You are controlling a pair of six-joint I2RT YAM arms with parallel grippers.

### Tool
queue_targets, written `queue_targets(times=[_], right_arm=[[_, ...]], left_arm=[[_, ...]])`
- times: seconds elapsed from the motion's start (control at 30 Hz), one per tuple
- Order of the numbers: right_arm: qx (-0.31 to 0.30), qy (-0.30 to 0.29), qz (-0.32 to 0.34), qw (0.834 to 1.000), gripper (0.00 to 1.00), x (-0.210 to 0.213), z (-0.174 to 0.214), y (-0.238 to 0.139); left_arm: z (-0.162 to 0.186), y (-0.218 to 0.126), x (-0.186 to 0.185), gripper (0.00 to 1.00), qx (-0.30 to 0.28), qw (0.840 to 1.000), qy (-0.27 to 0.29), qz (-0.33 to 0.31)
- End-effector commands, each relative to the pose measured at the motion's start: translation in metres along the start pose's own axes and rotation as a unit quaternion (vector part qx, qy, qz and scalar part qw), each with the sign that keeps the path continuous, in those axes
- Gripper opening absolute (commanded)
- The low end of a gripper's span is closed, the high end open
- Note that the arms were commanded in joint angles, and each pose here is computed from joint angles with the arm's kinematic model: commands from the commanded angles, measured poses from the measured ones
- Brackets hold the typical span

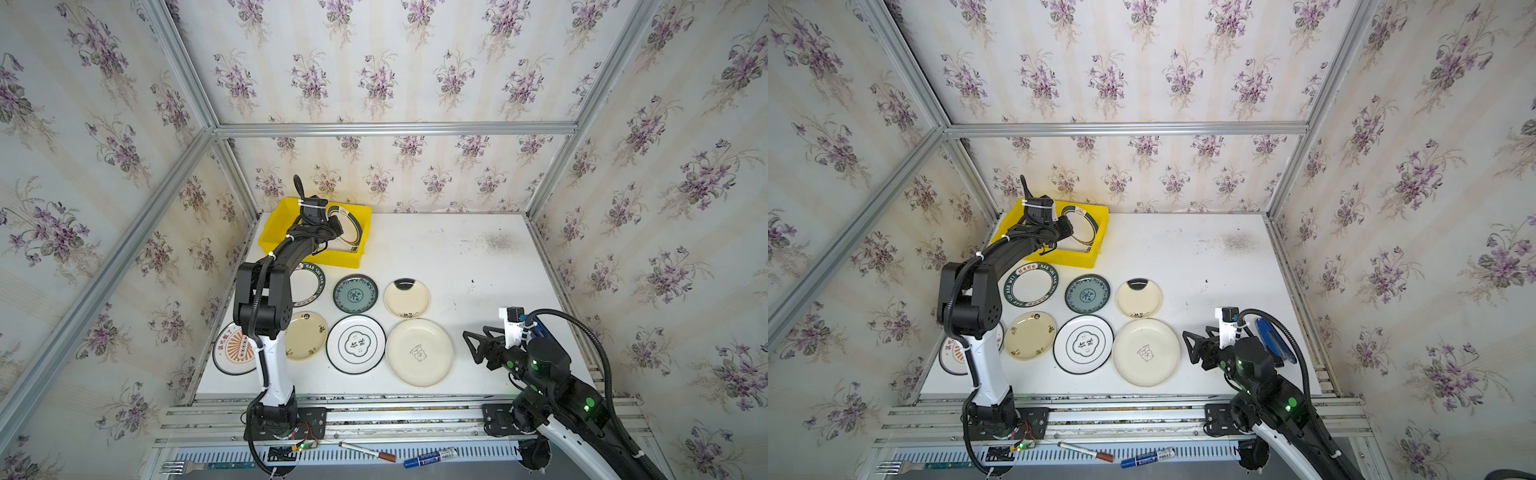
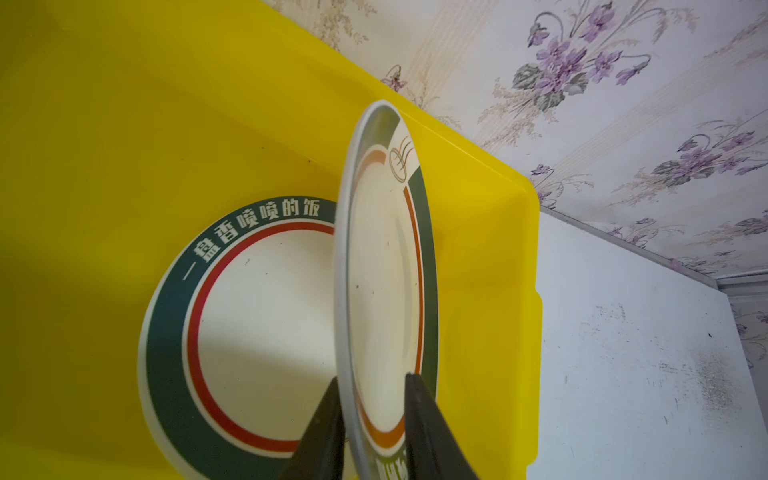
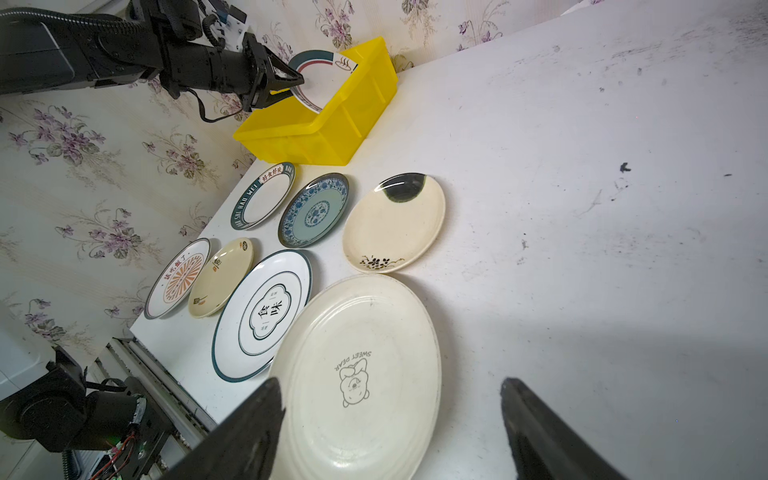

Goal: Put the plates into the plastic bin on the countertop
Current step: 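Lower the plate into the yellow bin and open the left gripper, then withdraw the left gripper toward the plates while the right gripper moves to the bear-print plate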

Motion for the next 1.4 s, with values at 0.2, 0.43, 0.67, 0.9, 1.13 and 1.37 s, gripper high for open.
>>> queue_targets(times=[0.2, 0.43, 0.67, 0.9, 1.13, 1.37], right_arm=[[-0.005, -0.004, 0.012, 1.000, 0.86, -0.003, 0.000, -0.003], [-0.007, 0.008, 0.050, 0.999, 0.87, -0.010, -0.002, -0.011], [-0.008, 0.037, 0.067, 0.997, 0.89, -0.012, -0.003, -0.013], [0.020, 0.068, 0.121, 0.990, 0.89, -0.021, 0.001, -0.011], [0.105, 0.075, 0.138, 0.982, 0.84, -0.019, 0.014, 0.005], [0.164, 0.115, 0.110, 0.974, 0.78, -0.022, 0.041, 0.033]], left_arm=[[-0.005, -0.009, 0.009, 0.41, -0.016, 1.000, 0.003, -0.023], [-0.014, -0.026, 0.005, 0.86, -0.034, 0.999, 0.018, -0.023], [-0.023, -0.062, -0.002, 1.00, -0.065, 0.997, 0.032, -0.027], [-0.012, -0.101, -0.010, 1.00, -0.090, 0.996, 0.020, -0.009], [0.025, -0.145, -0.013, 1.00, -0.109, 0.994, 0.025, 0.009], [0.089, -0.183, -0.002, 1.00, -0.132, 0.990, 0.011, 0.050]])
Point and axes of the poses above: each gripper's point midway between its finger pads, its own y axis out along the fingers, its own x axis along the line the jaws close on, z = x × y, the point moved 7 cm from there along -y, back along the fingers, and after that the axes turned 8 degrees about y, right-handed, at the moved point
